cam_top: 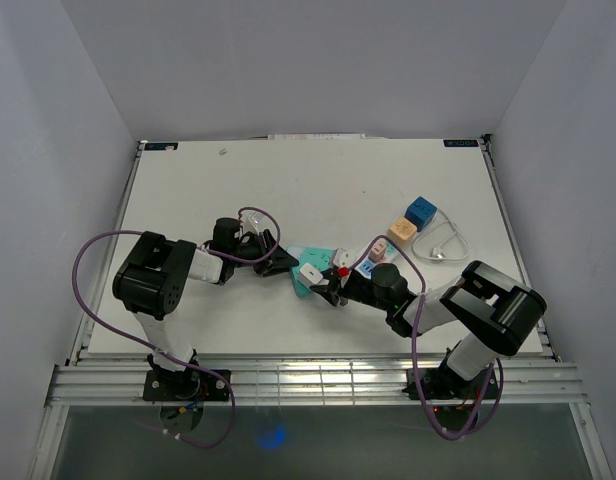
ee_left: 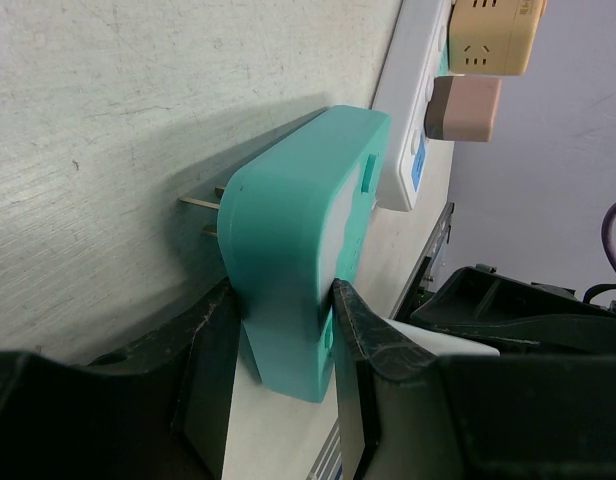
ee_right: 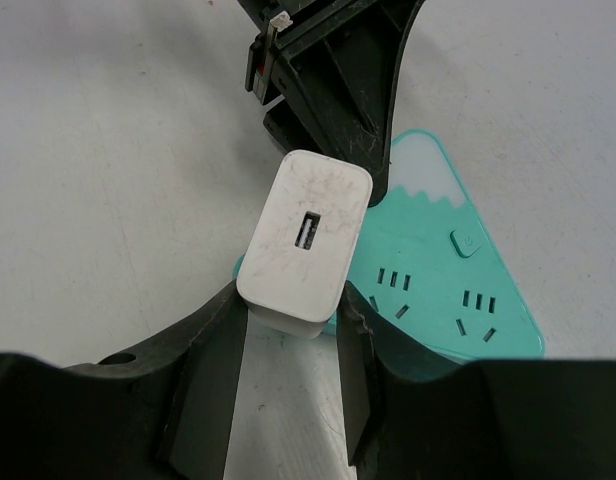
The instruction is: Insert the plug
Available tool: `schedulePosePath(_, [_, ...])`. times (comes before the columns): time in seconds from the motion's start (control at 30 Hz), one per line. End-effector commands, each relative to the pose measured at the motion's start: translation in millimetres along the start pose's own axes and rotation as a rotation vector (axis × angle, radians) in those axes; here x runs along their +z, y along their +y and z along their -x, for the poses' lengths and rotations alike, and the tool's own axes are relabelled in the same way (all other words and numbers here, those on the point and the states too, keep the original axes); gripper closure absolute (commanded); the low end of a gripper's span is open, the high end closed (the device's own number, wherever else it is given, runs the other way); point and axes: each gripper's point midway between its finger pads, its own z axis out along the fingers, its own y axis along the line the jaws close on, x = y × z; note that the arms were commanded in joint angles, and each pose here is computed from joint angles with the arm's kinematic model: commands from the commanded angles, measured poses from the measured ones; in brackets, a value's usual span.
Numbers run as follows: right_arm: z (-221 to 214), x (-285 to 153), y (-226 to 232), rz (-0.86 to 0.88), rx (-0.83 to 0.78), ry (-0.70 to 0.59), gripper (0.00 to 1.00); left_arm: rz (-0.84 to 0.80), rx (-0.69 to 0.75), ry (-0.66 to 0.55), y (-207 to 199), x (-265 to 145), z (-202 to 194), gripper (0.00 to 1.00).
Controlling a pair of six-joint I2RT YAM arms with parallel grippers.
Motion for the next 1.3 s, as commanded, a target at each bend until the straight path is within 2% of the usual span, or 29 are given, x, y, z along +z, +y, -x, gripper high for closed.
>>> schedulePosePath(0.0, [26,9,-8,-0.023,-0.046,-0.084,0.92,0.204,-0.048,0.060,55,-2,-34,0.64])
schedulePosePath(1.17, [-41,10,-13,-0.159,0.004,0.159,0.92,0.202,-0.060,0.046,50,-3,-30,0.64])
schedulePosePath(1.23, [-39,8,-13,-0.160,0.007,0.153,0.91,0.206,-0.063,0.044,51,-3,-31,0.64])
schedulePosePath(1.27, [-36,8,-13,-0.160,0.009,0.143,0.87,0.206,-0.062,0.044,50,-3,-30,0.64])
